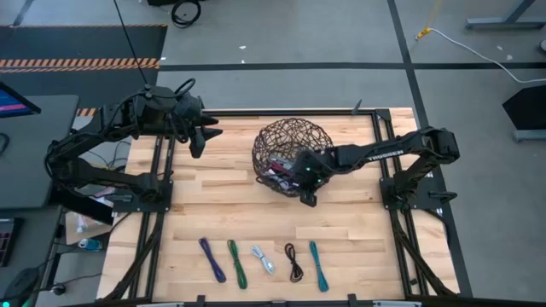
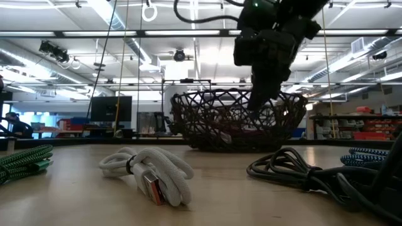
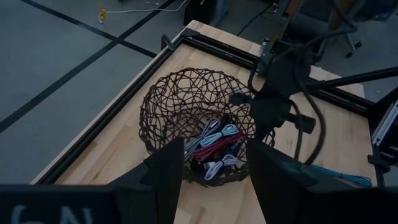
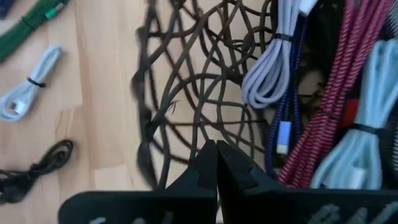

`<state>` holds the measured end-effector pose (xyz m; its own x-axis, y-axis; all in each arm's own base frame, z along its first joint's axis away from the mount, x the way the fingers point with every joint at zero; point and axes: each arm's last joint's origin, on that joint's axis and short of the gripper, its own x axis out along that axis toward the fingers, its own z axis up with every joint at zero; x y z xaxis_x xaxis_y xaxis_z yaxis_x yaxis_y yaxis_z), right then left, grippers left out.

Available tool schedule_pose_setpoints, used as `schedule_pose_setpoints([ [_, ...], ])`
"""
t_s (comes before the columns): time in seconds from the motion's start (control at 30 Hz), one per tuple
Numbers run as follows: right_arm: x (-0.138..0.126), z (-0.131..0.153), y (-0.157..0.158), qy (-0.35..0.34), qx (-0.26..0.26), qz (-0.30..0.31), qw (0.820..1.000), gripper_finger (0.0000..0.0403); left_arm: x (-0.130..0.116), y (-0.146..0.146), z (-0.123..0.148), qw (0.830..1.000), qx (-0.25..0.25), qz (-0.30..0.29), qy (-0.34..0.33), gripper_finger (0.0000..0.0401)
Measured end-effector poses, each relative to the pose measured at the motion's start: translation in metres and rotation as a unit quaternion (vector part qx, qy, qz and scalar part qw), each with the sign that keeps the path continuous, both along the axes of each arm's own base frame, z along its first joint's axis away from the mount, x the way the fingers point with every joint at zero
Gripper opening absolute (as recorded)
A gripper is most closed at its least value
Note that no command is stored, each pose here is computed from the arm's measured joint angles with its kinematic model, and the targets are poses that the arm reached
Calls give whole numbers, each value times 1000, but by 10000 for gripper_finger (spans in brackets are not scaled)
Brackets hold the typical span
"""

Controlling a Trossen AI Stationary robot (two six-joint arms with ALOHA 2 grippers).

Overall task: Pick and place USB-C Cables
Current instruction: Adjust the black mesh basket

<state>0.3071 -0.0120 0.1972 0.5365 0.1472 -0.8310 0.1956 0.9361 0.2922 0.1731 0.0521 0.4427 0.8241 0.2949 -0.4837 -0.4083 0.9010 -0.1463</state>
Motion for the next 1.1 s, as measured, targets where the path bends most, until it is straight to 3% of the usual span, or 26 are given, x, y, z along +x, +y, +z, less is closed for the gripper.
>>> schedule_pose_setpoints([
  [0.13,0,-8,6,-23,32,-10,999,0,0,0,0,1000,0,0,0,180],
  [0.47,14,4,13,-115,67,-28,991,0,0,0,0,1000,1,-1,0,180],
  [0.6,11,0,7,-97,22,-52,994,0,0,0,0,1000,1,-1,0,180],
  [0.8,5,7,-33,-96,-41,-137,985,0,0,0,0,1000,0,0,1,180],
  [1.1,-20,91,-92,-97,-164,-201,961,0,0,0,0,1000,0,-1,1,180],
])
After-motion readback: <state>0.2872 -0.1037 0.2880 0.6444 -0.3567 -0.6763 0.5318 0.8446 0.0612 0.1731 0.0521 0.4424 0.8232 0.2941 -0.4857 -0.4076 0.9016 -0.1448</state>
